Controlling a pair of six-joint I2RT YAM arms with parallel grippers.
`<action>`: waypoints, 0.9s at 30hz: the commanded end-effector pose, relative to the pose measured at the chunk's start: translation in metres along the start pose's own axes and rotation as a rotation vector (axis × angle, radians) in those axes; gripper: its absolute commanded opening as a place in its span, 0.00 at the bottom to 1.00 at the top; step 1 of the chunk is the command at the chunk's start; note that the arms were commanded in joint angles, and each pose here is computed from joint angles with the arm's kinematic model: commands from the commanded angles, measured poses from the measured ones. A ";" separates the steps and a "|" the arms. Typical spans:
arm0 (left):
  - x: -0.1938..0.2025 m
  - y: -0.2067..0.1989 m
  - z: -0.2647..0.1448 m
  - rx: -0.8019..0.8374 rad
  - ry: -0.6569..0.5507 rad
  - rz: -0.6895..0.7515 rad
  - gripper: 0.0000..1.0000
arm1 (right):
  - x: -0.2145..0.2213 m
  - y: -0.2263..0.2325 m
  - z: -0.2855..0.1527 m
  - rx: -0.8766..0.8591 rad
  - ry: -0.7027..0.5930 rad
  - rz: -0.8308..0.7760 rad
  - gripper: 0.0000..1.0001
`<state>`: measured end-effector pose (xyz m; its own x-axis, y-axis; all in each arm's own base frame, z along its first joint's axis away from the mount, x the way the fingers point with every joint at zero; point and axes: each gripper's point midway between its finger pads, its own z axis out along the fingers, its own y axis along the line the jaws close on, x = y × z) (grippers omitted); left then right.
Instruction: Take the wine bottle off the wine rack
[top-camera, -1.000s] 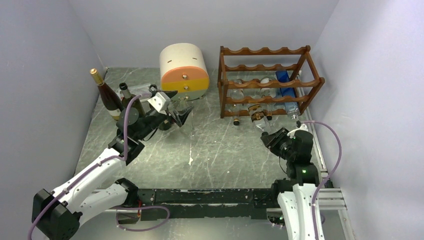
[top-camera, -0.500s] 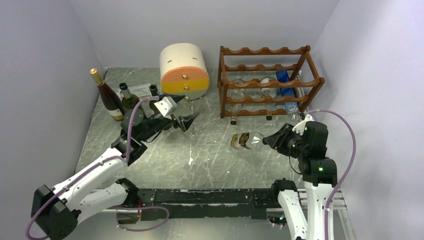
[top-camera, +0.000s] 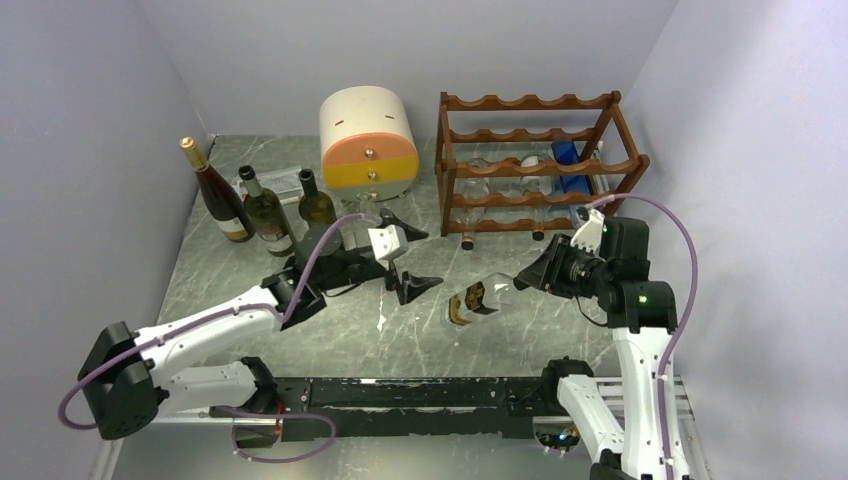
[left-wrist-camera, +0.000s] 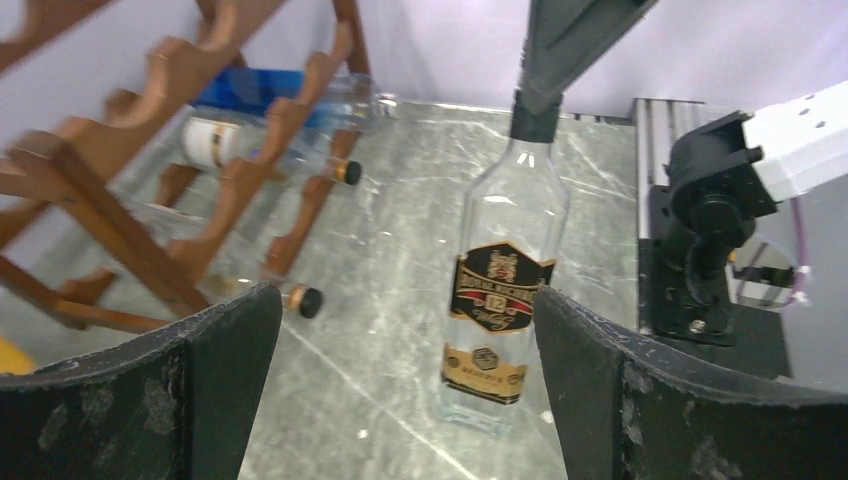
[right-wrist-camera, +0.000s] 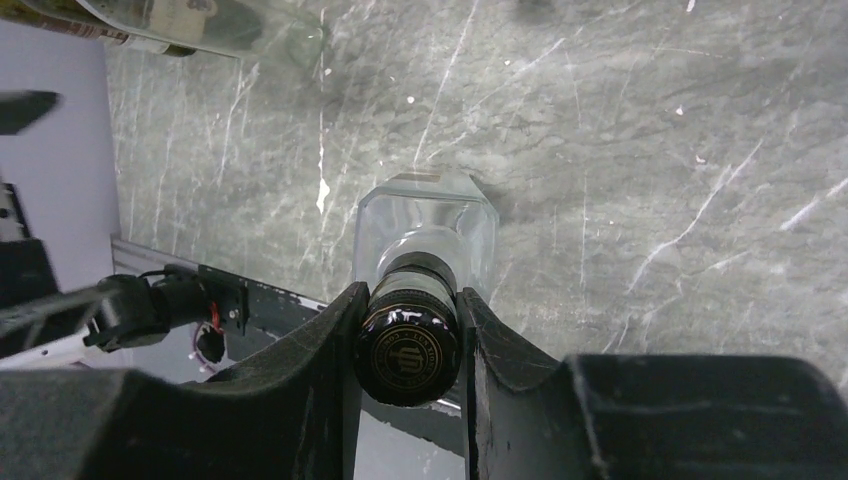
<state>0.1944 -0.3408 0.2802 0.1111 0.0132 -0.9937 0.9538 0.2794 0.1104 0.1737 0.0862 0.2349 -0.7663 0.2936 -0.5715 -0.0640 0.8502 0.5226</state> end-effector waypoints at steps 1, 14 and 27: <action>-0.013 -0.014 0.021 0.025 -0.037 -0.121 1.00 | -0.028 0.039 -0.015 -0.156 -0.082 -0.072 0.00; 0.030 -0.030 0.091 -0.010 0.223 -0.184 0.99 | -0.041 0.040 -0.010 -0.139 -0.053 -0.064 0.00; 0.072 -0.075 0.137 0.262 0.343 -0.121 0.98 | -0.038 0.040 -0.006 -0.157 -0.029 -0.097 0.00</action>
<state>0.1835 -0.4762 0.2003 -0.1201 0.3013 -0.9459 0.9842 0.1612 -0.0736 0.1916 0.0918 0.2517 -0.7837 0.2400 -0.5730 -0.1228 0.8443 0.5217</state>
